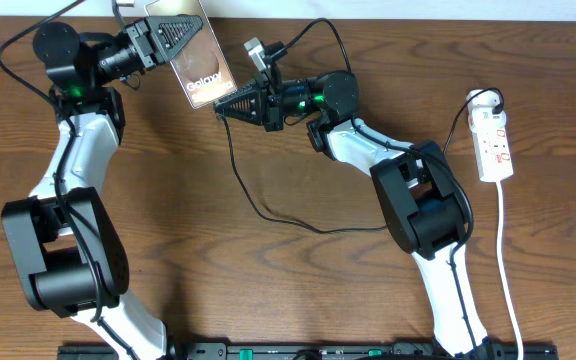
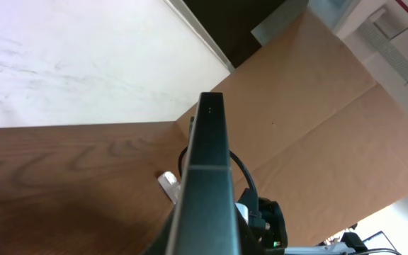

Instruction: Plug charger to phone and switch on socket

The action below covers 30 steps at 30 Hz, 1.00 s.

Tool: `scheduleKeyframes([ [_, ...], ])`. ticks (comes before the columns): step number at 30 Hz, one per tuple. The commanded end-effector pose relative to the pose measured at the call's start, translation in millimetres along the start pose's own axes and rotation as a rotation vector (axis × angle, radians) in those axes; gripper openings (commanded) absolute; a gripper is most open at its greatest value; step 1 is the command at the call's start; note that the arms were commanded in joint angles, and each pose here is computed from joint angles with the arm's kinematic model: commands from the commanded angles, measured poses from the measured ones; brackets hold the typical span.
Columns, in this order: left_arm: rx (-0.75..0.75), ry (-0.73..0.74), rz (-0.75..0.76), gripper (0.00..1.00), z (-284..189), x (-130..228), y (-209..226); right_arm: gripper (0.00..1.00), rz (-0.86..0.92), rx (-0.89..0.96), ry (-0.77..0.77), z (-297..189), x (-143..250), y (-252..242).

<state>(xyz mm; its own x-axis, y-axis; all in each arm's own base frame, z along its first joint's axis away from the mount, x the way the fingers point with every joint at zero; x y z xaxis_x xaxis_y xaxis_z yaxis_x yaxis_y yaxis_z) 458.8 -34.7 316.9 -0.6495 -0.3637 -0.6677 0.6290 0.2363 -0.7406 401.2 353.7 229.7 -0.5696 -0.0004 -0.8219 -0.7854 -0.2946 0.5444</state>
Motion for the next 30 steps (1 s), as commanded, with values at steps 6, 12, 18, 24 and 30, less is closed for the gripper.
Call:
scheduleKeyframes([
  [6,0.08,0.135,0.062,0.07,4.4,14.2,-17.9,0.01,-0.014,0.052,-0.159,-1.2,-29.2,0.3],
  [12,0.085,0.144,0.062,0.07,4.2,15.3,-18.4,0.01,-0.002,0.051,-0.137,-8.0,-28.5,-0.6],
  [18,0.1,0.174,0.062,0.08,3.4,19.0,-20.1,0.01,-0.004,0.049,-0.136,-6.9,-28.1,-0.1],
  [24,0.101,0.177,0.062,0.08,3.4,19.4,-20.3,0.01,-0.004,0.05,-0.136,-7.4,-28.3,-0.3],
  [30,0.1,0.176,0.062,0.08,3.2,19.2,-20.2,0.01,-0.006,0.043,-0.125,-4.7,-26.3,0.8],
])
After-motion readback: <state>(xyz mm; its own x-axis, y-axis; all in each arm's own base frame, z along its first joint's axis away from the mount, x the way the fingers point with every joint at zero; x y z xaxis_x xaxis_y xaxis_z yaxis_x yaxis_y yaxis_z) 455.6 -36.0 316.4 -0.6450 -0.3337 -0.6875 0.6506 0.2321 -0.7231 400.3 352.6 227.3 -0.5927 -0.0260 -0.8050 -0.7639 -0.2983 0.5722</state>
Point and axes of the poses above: each gripper's point midway between its finger pads, its own z axis out along the fingers, its own y axis along the line the jaws close on, x = y × z, the point moved 5 cm from there along -z, back along the fingers
